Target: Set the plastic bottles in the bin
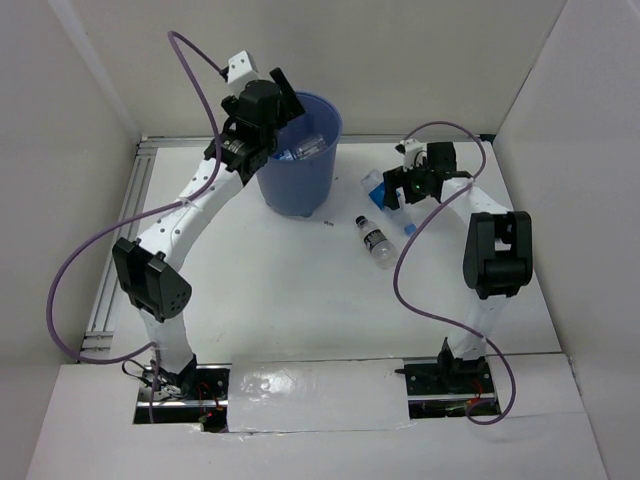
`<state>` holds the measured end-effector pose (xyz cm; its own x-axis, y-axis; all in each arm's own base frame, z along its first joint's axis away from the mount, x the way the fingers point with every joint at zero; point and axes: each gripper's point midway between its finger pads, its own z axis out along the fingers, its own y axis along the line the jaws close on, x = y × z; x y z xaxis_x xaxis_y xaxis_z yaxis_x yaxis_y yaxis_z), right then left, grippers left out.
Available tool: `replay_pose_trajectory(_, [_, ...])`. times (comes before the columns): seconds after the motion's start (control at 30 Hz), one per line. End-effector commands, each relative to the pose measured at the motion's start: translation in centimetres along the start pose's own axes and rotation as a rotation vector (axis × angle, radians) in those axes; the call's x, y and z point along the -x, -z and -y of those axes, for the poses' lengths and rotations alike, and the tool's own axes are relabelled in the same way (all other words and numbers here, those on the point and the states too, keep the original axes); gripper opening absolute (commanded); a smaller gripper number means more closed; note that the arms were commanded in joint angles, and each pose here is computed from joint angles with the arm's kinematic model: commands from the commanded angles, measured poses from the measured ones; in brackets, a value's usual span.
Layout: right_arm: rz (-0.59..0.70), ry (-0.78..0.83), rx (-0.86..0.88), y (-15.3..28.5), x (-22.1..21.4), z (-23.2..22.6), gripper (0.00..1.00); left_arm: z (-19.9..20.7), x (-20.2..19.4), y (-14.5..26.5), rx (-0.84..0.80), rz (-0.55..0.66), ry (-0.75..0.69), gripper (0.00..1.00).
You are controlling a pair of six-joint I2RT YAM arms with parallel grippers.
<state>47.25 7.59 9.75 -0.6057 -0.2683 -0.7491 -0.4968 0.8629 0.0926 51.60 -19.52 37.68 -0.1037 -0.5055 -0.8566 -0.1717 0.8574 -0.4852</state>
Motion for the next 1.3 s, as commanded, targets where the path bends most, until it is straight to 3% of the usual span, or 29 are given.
replay_pose_trajectory(0.0, [0.050,0.071,-0.035,-0.8,2.7,1.3,1.00,2.5,5.4,2.5,-0.097,0.094,0.014,0.99])
replay_pose_trajectory(0.07, [0.035,0.070,-0.023,-1.9,2.4,1.2,1.00,2.5,6.7,4.3,-0.134,0.104,0.019,0.99])
replay_pose_trajectory(0.13, [0.036,0.089,-0.040,-2.7,2.8,1.5,1.00,2.7,5.5,6.0,-0.176,0.070,-0.030,0.99])
replay_pose_trajectory(0.23, [0.021,0.104,-0.039,-4.7,2.5,1.9,1.00,4.4,4.4,11.8,-0.359,0.008,-0.074,0.99])
replay_pose_trajectory(0.27, [0.020,0.102,-0.029,-5.1,2.4,1.9,1.00,3.7,0.0,12.9,-0.385,-0.081,-0.119,0.99])
replay_pose_trajectory(0.37, [-0.002,0.111,0.003,-6.0,1.5,1.7,0.88,1.6,-5.9,17.1,-0.458,-0.226,-0.137,0.98])
replay_pose_trajectory(0.47, [-0.027,0.108,0.044,-6.3,0.3,1.0,0.62,-1.2,-13.1,20.4,-0.440,-0.384,-0.165,0.98])
replay_pose_trajectory(0.53, [-0.012,0.112,0.068,-5.2,1.0,0.7,0.44,-2.2,-15.5,22.8,-0.433,-0.444,-0.146,0.98])
replay_pose_trajectory(0.57, [-0.012,0.108,0.075,-4.5,0.8,1.0,0.24,-3.8,-17.8,23.3,-0.406,-0.482,-0.165,0.98])
replay_pose_trajectory(0.67, [0.051,0.155,0.095,-0.4,4.1,0.6,0.08,-5.0,-20.6,26.0,-0.384,-0.565,-0.098,0.98])
replay_pose_trajectory(0.83, [0.343,0.268,0.100,10.1,16.3,-2.3,0.07,-8.5,-26.3,28.3,-0.333,-0.673,-0.065,0.99])
replay_pose_trajectory(0.87, [0.357,0.252,0.117,10.7,16.7,-2.9,0.07,-8.5,-26.4,28.5,-0.339,-0.684,-0.064,0.99])
replay_pose_trajectory(1.0, [0.627,0.327,0.157,16.9,25.9,-8.1,0.10,-8.8,-28.8,28.6,-0.334,-0.742,-0.081,0.99])
replay_pose_trajectory(1.13, [0.812,0.347,0.274,19.6,31.9,-15.0,0.16,-8.3,-29.9,28.9,-0.340,-0.771,-0.096,0.99])
replay_pose_trajectory(1.27, [0.880,0.322,0.418,18.5,35.1,-21.0,0.23,-7.7,-30.1,28.9,-0.356,-0.771,-0.104,0.99])
